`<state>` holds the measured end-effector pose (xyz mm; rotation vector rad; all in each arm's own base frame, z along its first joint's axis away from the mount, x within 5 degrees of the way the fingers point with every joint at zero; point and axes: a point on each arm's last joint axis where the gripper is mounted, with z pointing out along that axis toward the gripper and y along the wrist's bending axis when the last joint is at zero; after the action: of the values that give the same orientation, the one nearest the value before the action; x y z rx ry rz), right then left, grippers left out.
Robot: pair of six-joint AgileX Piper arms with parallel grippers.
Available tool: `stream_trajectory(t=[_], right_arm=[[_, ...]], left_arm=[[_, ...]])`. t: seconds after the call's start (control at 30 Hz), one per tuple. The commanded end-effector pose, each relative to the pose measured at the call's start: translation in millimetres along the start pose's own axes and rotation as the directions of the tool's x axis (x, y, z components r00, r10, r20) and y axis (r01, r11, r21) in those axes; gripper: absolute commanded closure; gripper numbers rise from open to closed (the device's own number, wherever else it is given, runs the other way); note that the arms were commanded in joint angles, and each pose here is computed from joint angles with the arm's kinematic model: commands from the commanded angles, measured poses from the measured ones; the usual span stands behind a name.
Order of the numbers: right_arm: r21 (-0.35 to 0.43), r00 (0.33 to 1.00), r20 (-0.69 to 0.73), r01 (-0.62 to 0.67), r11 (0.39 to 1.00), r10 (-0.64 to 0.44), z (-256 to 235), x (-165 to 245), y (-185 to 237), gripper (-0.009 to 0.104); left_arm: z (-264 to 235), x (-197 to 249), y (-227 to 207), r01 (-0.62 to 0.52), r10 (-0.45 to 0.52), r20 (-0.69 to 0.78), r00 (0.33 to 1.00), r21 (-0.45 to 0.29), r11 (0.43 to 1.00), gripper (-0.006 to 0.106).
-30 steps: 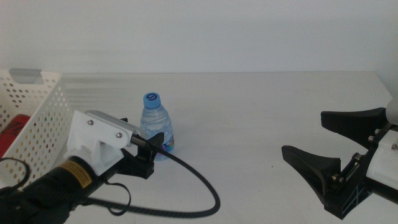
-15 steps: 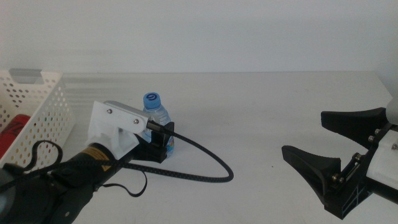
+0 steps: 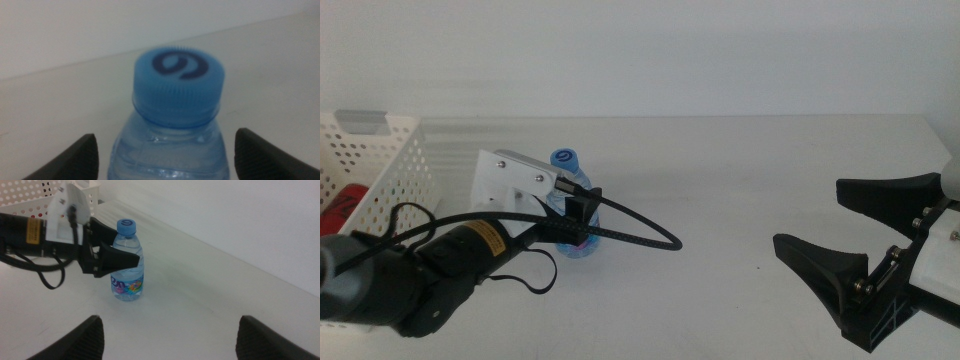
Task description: Use arms to grab the bottles and put them into the dustbin to the left of the table.
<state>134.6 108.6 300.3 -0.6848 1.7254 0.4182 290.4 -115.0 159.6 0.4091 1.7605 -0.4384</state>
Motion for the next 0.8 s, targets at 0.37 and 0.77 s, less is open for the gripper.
stream_trajectory(t=[0.37,0.77], right_arm=[[0.0,0.994,0.105,0.009,1.0,-0.009,-3.3,-16.6,-0.2,0.025],[0.0,0.994,0.105,0.009,1.0,-0.009,-3.3,-16.6,-0.2,0.025]], left_arm=[[27.6,3.5,7.5,0.061,-0.06,0.175,0.983,0.003,0.998,0.016],[25.2,3.5,6.5,0.137,-0.14,0.214,0.967,0.028,0.99,0.086]])
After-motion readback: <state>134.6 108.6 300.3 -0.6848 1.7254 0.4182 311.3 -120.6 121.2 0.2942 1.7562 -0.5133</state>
